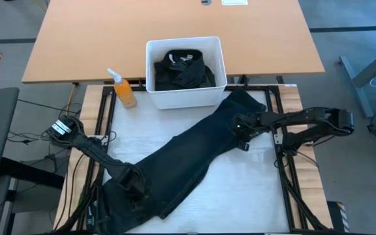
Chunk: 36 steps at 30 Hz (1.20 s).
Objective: Fold laundry
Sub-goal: Fold the dark blue jeans from the white laundry organizer
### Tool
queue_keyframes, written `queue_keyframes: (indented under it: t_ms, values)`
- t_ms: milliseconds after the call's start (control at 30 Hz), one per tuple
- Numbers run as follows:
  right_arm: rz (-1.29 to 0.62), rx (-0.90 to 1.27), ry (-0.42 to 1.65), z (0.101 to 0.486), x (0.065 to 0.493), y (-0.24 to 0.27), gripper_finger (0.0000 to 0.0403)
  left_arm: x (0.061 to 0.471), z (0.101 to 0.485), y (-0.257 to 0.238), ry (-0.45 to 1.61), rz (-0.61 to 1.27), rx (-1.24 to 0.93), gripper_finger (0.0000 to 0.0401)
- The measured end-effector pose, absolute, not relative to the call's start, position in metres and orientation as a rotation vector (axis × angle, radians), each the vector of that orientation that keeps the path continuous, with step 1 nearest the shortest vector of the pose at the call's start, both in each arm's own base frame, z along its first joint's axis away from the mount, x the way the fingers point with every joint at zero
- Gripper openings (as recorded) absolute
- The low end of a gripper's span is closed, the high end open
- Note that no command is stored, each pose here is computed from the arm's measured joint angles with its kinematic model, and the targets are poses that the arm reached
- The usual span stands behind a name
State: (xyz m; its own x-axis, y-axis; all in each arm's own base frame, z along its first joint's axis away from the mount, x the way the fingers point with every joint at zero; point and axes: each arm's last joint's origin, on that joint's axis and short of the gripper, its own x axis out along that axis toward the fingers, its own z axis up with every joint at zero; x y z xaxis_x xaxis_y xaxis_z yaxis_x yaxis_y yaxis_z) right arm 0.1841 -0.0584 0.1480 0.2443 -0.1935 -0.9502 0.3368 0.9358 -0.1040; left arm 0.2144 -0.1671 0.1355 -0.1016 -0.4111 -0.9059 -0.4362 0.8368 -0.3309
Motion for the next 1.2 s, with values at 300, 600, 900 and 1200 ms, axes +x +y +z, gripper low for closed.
queue_keyframes:
  t_ms: [300, 600, 900, 1200]
  values:
    - [-0.438, 0.147, 1.345, 0.136, 0.183, -0.078, 0.0118, 0.214, 0.135, -0.167, 1.718, 0.025, -0.657, 0.0217]
    - [-0.696, 0.01, 1.389, 0.14, 0.166, -0.108, 0.0118, 0.214, 0.135, -0.167, 1.719, 0.033, -0.662, 0.0217]
    - [-1.073, -0.015, 1.439, 0.142, 0.14, -0.14, 0.0118, 0.214, 0.135, -0.167, 1.72, 0.033, -0.662, 0.0217]
    - [-1.157, 0.014, 1.396, 0.162, 0.14, -0.155, 0.0118, 0.211, 0.135, -0.172, 1.719, 0.042, -0.662, 0.0217]
